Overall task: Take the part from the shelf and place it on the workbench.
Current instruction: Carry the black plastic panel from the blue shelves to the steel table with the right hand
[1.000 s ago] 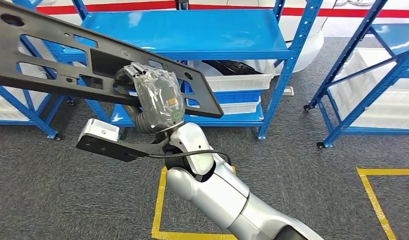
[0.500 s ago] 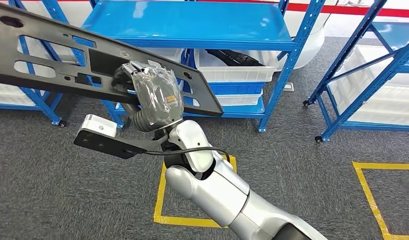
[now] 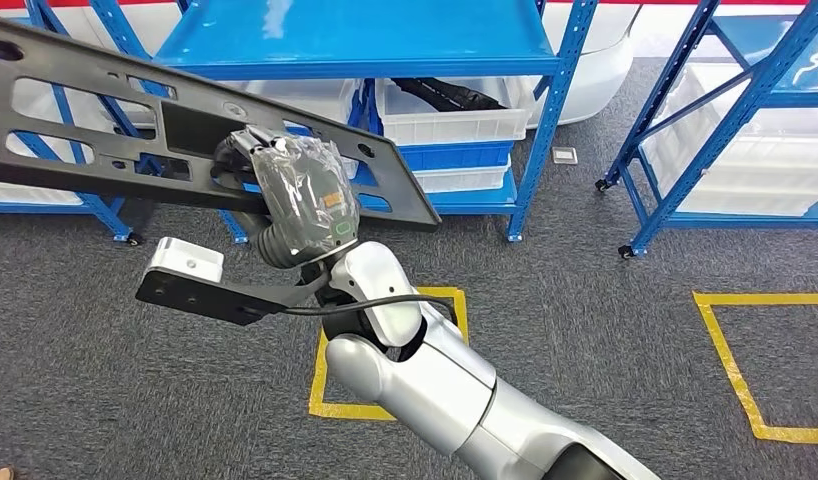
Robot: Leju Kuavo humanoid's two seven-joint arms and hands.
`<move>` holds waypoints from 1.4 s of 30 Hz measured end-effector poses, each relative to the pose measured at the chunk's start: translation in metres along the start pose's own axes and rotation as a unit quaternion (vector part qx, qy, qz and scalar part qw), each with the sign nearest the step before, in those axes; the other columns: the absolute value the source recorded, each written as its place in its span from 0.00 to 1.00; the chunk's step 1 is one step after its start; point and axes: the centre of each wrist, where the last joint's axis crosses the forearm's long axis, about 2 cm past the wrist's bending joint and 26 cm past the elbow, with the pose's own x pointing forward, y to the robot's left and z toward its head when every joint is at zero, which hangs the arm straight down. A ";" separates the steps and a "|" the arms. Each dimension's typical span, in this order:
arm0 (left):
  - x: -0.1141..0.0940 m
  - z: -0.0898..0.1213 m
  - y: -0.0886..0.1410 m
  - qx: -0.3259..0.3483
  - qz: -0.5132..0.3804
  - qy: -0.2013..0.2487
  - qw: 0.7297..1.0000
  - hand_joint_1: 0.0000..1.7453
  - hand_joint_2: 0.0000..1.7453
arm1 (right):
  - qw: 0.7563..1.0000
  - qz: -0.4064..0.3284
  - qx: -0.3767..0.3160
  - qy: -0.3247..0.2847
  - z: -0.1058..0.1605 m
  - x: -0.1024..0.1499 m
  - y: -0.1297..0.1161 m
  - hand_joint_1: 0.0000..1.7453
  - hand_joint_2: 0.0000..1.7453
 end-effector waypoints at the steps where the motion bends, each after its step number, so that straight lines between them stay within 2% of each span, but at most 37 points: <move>1: 0.000 0.000 0.000 0.001 -0.001 0.000 1.000 0.00 1.00 | 1.000 -0.001 0.001 0.000 0.000 0.000 0.000 1.00 1.00; 33: 0.003 -0.002 0.002 0.013 -0.025 0.002 1.000 0.00 1.00 | 1.000 -0.020 0.006 -0.004 0.000 0.002 0.003 1.00 1.00; 42: 0.007 -0.002 0.002 0.043 -0.032 0.015 0.998 0.00 1.00 | 0.999 -0.042 0.017 -0.009 0.001 0.006 0.005 1.00 1.00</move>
